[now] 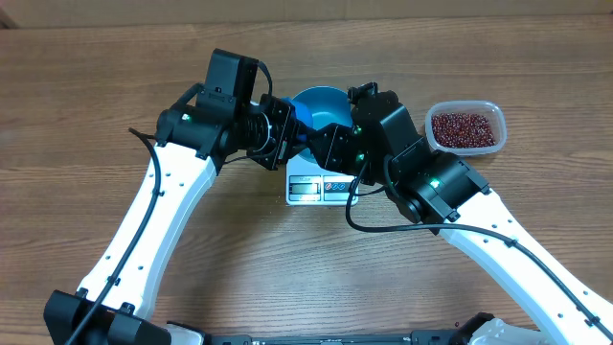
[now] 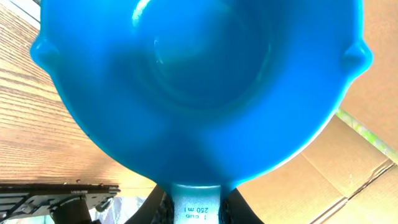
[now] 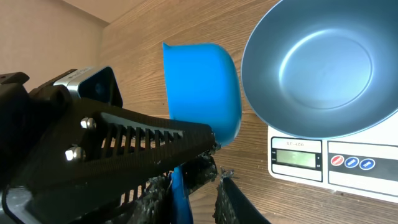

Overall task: Scoop item into bowl and weigh 150g on scale
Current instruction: 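Grasp the cup handle with the right gripper and release the left, then carry the cup with the right gripper over the bean container, then lower the cup into the red beans with the right gripper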

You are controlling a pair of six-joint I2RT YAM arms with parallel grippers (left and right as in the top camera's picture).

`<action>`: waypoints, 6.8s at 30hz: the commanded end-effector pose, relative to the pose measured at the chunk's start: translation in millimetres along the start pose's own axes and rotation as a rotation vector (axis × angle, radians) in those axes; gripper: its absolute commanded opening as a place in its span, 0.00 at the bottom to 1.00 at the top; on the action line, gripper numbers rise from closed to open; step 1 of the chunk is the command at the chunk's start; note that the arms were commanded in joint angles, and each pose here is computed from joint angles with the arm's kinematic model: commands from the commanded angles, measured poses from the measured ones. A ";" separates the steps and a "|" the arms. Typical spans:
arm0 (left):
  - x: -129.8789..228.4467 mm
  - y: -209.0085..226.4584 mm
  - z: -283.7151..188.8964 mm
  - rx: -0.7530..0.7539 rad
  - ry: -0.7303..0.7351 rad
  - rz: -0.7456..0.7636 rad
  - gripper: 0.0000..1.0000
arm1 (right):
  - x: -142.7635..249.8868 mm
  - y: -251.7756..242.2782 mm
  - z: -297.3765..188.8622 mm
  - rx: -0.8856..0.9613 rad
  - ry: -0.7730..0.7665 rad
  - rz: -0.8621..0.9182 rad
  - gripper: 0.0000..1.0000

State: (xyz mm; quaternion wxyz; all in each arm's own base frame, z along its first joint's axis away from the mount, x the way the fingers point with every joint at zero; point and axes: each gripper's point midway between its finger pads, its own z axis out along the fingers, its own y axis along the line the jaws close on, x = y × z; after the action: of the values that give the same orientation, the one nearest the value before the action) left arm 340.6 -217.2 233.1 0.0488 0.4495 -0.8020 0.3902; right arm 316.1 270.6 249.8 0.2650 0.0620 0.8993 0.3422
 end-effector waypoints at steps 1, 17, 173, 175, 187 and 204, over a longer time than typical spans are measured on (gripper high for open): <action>10.7 -5.4 -2.0 0.013 0.035 0.005 0.04 | -5.4 11.7 -3.9 -0.032 -0.013 -0.003 0.24; 13.0 -6.4 -2.1 0.017 0.049 0.008 0.08 | -6.2 12.3 -4.1 -0.034 -0.017 -0.014 0.04; -51.3 46.1 42.7 -0.531 -0.253 1.307 0.84 | -106.1 -269.9 -74.6 0.696 0.117 -0.356 0.63; -51.3 46.4 42.7 -0.532 -0.252 1.307 0.84 | -106.9 -274.6 -76.6 0.719 0.118 -0.357 0.62; -51.3 44.8 43.2 -0.527 -0.256 1.309 0.85 | -105.3 -298.5 -63.8 0.753 0.169 -0.350 0.51; -51.3 44.8 43.2 -0.527 -0.256 1.309 0.85 | -112.7 -331.0 -41.9 0.832 0.184 -0.349 0.27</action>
State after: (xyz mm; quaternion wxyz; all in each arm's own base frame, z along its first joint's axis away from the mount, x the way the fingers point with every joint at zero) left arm 347.4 -192.5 152.2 -0.1805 -0.1094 -0.9750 0.0697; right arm 413.7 -32.0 115.7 0.1950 -0.0244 0.9768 -0.0853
